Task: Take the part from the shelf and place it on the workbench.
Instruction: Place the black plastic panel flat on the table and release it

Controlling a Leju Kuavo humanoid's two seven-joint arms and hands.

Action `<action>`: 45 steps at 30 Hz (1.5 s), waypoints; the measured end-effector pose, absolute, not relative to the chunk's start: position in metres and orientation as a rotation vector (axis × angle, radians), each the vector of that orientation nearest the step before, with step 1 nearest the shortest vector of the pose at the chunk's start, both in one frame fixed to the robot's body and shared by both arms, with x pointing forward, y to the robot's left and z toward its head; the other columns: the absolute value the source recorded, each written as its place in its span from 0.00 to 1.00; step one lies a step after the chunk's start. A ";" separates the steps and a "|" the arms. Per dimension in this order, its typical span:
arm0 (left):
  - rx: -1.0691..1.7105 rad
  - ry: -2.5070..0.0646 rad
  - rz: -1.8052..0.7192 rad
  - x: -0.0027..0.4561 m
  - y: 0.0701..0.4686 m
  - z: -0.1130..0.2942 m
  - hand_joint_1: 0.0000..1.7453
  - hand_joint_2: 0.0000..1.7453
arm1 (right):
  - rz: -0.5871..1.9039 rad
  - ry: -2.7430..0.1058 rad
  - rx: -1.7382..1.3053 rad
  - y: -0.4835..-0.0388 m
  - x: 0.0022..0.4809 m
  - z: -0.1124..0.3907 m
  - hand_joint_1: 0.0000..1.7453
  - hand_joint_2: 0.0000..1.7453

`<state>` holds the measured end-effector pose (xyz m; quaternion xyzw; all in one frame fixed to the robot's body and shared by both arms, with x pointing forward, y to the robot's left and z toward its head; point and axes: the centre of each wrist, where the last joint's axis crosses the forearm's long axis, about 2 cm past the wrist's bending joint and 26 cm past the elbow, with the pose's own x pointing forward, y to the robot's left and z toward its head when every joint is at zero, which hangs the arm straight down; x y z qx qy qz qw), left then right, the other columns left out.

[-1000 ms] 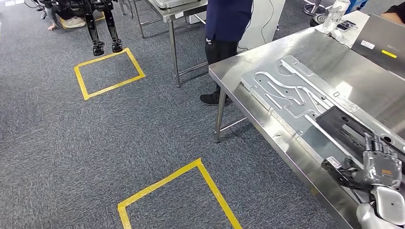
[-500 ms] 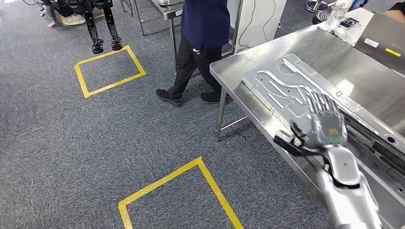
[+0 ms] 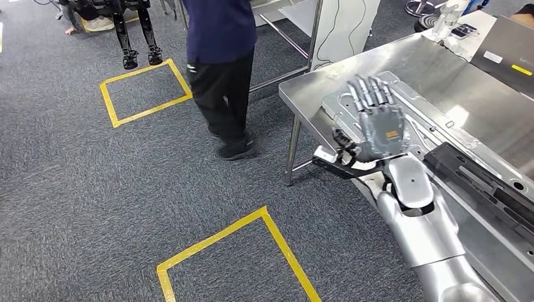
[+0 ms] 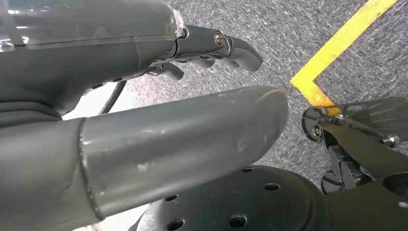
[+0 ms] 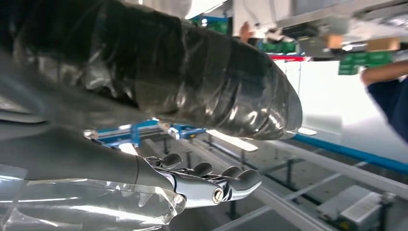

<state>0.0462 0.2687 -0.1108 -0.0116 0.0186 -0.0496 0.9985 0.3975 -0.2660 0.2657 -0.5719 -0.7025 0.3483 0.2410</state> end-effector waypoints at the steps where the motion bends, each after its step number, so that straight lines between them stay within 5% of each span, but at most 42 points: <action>1: -0.023 0.037 -0.099 0.046 0.269 -0.111 0.00 0.00 | 0.956 -1.931 -1.550 -0.257 0.398 0.262 0.00 0.00; 22: -0.010 0.041 -0.117 0.047 0.273 -0.111 0.00 0.00 | 1.067 -1.963 -1.332 -0.152 0.388 0.211 0.00 0.00; 45: -0.004 0.037 -0.132 0.047 0.272 -0.111 0.00 0.00 | 1.144 -1.972 -1.236 -0.129 0.380 0.202 0.00 0.00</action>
